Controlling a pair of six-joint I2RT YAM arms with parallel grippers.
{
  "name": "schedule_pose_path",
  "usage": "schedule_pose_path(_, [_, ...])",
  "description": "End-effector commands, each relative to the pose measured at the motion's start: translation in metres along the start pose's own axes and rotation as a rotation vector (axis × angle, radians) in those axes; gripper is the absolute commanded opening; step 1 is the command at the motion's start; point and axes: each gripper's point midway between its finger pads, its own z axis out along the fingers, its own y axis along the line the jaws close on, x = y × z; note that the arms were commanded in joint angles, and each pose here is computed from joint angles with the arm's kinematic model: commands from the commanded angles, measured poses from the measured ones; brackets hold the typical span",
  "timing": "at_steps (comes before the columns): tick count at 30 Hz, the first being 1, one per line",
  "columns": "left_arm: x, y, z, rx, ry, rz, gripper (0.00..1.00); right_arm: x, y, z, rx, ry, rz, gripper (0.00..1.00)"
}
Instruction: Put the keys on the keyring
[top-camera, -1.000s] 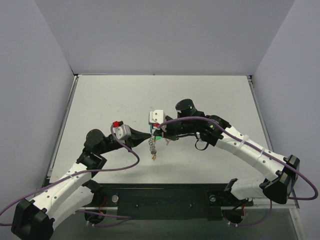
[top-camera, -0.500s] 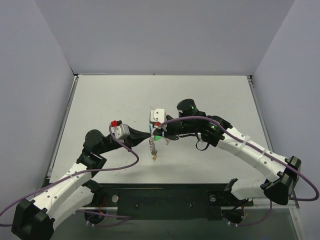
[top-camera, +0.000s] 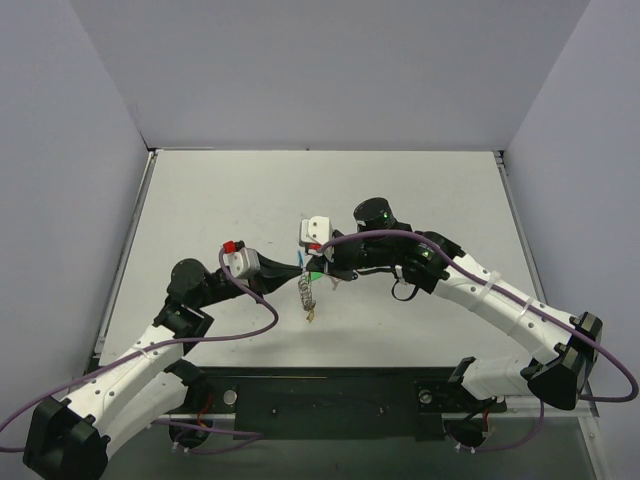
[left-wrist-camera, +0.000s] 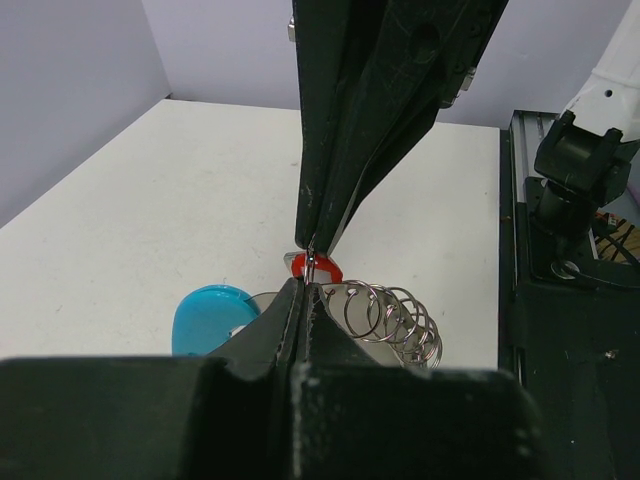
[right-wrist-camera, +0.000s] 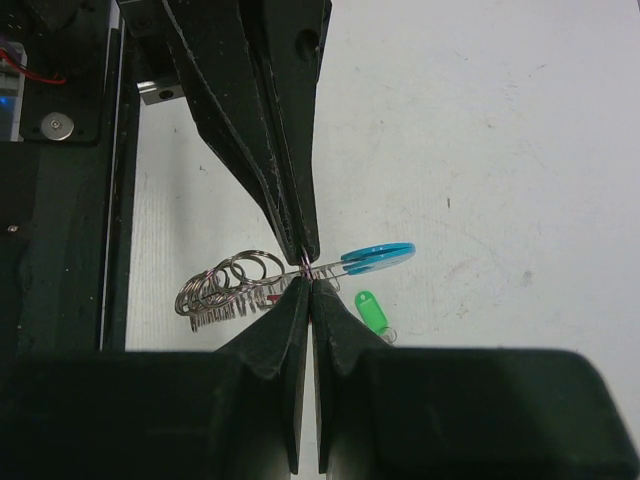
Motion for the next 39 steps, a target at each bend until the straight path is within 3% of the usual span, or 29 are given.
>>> schedule_pose_path(1, [-0.0286,-0.0023,0.0046,0.030,-0.073,0.076,0.00,-0.0289,0.0040,-0.0018,-0.028,-0.114,-0.022,0.00])
schedule_pose_path(39, [-0.0260,-0.0037,0.0061,0.041,-0.059,0.074,0.00,-0.0264,0.0108,0.0026,-0.052,-0.118,-0.009,0.00])
